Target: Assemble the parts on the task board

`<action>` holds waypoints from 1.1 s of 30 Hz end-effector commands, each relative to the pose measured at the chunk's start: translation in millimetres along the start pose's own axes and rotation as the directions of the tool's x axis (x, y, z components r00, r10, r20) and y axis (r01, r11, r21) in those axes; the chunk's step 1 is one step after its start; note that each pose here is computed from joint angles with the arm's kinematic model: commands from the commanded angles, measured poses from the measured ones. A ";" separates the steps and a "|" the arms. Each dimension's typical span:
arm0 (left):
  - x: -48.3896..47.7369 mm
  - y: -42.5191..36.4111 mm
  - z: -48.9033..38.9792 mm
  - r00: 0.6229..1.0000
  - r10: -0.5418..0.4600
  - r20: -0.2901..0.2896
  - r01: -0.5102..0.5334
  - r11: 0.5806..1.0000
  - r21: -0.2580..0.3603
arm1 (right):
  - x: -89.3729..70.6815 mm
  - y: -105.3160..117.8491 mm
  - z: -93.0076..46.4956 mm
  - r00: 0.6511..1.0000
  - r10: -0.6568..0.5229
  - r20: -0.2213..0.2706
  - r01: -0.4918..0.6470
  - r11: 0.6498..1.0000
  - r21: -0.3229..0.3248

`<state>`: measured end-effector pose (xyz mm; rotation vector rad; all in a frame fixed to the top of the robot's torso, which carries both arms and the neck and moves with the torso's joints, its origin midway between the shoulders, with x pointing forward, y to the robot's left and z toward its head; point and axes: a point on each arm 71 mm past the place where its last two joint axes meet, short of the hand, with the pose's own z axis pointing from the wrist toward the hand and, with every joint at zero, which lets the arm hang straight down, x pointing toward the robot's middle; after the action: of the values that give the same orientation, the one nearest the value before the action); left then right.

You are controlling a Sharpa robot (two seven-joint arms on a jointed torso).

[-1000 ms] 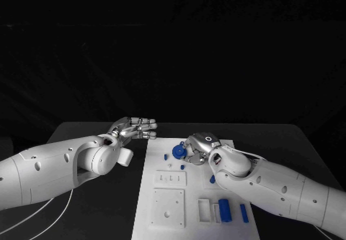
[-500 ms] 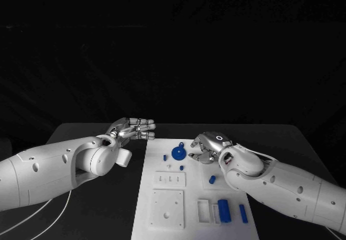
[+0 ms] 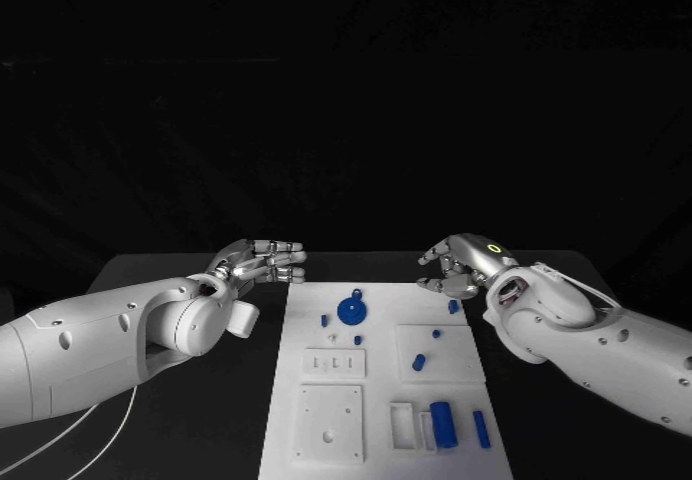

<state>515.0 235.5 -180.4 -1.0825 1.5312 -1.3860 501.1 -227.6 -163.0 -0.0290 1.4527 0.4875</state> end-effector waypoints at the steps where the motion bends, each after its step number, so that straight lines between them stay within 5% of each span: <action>1: 0.9 -2.4 0.6 1.000 -0.002 -0.018 0.002 1.000 0.018 | -4.1 -13.0 -3.9 0.986 0.162 -0.045 -0.164 0.986 -0.042; 8: -1.3 -2.3 1.2 1.000 0.000 -0.020 0.001 1.000 0.021 | -14.8 -61.8 -13.6 0.976 0.206 -0.064 -0.207 0.978 -0.012; 14: -3.1 -2.1 1.8 1.000 0.003 -0.021 -0.003 1.000 0.023 | -2.7 -89.4 -24.4 0.974 0.207 -0.094 -0.205 0.978 0.033; 33: -5.4 -0.6 2.6 1.000 0.005 -0.020 -0.005 1.000 0.021 | 42.8 -105.3 -33.0 0.953 0.266 -0.143 -0.257 0.963 0.082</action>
<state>519.6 242.5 -181.3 -1.0741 1.5282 -1.3829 507.5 -322.1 -236.1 0.1886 1.6270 0.6292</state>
